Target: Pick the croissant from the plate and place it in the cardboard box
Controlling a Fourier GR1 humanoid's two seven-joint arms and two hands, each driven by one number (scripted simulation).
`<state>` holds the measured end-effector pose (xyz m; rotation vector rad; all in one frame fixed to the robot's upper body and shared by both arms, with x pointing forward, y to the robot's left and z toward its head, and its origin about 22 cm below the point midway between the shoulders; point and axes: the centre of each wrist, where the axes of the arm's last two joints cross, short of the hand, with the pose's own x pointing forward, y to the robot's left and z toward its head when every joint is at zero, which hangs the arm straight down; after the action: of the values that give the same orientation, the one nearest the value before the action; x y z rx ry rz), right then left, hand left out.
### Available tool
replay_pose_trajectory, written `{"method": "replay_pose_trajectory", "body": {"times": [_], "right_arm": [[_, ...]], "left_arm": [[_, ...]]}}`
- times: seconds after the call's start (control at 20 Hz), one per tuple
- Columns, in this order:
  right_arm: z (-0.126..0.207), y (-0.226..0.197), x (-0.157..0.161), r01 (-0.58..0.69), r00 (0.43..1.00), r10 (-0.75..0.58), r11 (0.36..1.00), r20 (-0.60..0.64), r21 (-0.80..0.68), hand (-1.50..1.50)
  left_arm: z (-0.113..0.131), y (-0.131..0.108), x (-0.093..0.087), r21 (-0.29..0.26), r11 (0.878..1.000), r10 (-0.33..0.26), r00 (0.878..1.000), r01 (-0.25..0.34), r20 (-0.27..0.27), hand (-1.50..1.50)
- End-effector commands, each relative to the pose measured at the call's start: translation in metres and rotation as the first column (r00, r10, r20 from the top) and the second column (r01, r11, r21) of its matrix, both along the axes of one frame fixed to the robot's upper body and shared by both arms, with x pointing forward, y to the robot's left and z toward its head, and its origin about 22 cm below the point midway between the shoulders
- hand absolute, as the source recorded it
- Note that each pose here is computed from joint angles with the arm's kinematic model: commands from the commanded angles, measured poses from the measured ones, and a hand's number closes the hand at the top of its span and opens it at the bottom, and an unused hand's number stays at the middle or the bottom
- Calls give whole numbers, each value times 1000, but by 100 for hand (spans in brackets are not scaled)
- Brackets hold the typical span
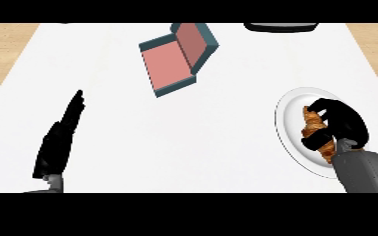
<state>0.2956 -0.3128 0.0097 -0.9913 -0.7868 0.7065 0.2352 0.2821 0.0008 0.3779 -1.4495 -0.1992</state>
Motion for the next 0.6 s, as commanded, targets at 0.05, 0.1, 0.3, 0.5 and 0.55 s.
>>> {"method": "replay_pose_trajectory", "body": {"times": [0.05, 0.1, 0.3, 0.5, 0.55], "right_arm": [[11, 76, 23, -133, 990, 139, 979, 29, -152, 150], [20, 104, 31, -166, 985, 173, 971, 24, -170, 150], [21, 103, 31, -187, 978, 202, 962, 58, -200, 150], [41, 114, 13, -171, 975, 200, 954, 94, -246, 150], [53, 126, 18, -150, 971, 193, 953, 143, -263, 150]], "left_arm": [[2, -4, 9, 6, 1000, -15, 1000, 15, -1, 0], [0, 5, 7, 12, 1000, -6, 1000, 6, 7, 0], [16, 4, 4, -4, 1000, -5, 1000, 5, 6, 0], [28, 5, 0, 2, 1000, -7, 1000, 7, -3, 0], [-2, 1, -13, 12, 1000, 21, 1000, -21, 7, 0]]}}
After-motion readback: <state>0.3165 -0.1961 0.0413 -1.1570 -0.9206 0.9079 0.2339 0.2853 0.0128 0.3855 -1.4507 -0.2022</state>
